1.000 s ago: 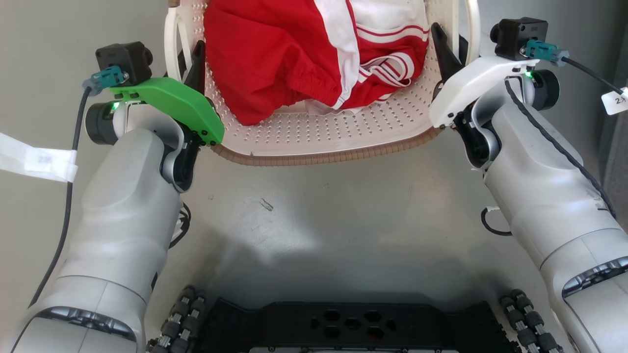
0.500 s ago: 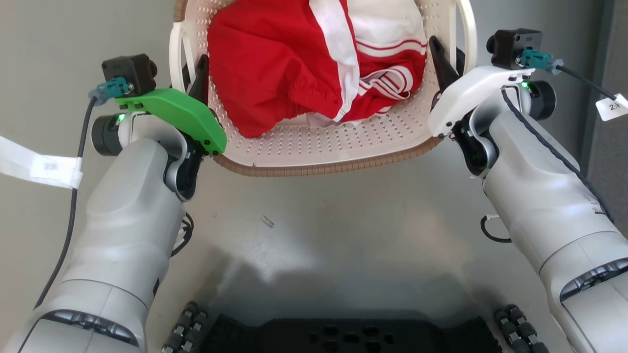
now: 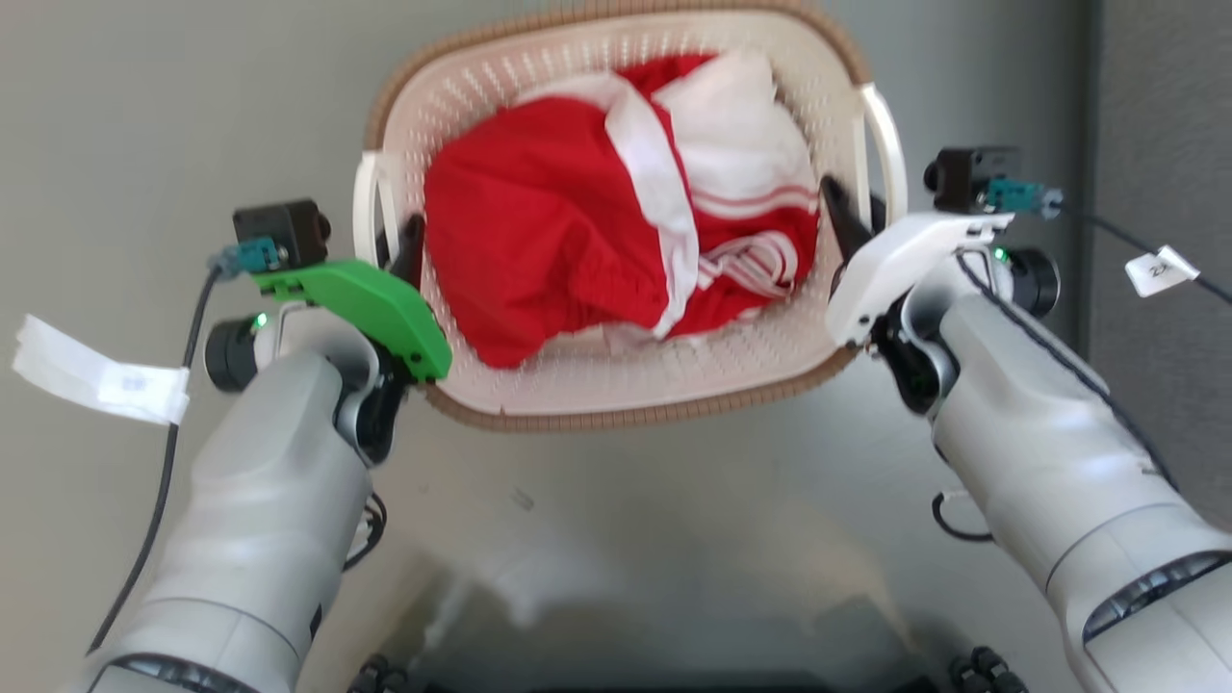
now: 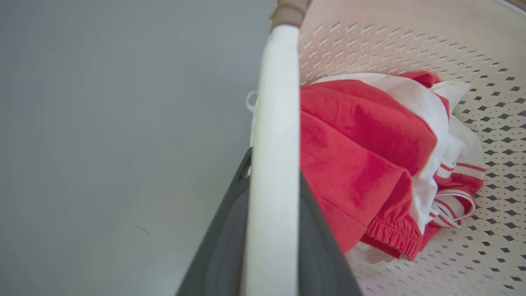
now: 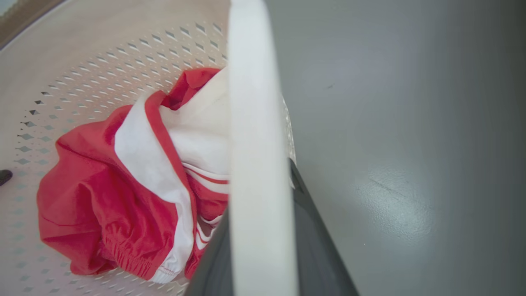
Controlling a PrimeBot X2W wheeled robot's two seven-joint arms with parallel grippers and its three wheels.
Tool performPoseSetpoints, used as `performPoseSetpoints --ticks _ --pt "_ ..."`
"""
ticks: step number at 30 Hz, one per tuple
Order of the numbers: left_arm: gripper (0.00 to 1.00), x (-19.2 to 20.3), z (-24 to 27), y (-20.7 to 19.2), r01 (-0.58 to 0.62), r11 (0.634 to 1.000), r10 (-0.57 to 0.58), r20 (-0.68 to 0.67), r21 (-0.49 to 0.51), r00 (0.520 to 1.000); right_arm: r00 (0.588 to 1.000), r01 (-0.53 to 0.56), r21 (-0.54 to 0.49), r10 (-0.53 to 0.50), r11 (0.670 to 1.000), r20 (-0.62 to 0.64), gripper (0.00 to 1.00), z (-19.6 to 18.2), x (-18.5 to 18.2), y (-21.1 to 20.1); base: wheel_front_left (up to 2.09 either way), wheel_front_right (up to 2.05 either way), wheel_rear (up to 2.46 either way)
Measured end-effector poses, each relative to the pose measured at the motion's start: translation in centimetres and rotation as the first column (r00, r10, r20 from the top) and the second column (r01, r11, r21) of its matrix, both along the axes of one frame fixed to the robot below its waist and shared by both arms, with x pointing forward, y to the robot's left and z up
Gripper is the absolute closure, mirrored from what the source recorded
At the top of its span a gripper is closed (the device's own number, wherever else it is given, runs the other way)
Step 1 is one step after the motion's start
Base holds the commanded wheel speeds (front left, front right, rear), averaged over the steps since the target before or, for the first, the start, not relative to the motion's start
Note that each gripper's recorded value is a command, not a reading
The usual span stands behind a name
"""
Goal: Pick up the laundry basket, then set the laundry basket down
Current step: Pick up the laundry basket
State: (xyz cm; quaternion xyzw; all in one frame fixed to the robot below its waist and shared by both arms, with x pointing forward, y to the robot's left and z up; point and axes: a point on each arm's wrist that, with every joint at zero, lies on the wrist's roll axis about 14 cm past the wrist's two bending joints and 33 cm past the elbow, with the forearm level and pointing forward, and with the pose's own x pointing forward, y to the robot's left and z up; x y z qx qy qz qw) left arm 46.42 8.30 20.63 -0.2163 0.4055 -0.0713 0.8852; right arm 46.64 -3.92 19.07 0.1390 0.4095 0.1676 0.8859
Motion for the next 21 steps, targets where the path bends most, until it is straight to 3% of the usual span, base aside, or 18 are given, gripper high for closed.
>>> performPoseSetpoints --ticks 21 --pt "1.0 -4.4 6.1 -2.2 0.047 0.998 -0.049 -0.03 -0.048 0.998 0.998 0.002 -0.028 -0.004 1.0 -0.058 1.0 6.7 -5.1 -1.9 0.0 0.0 0.0"
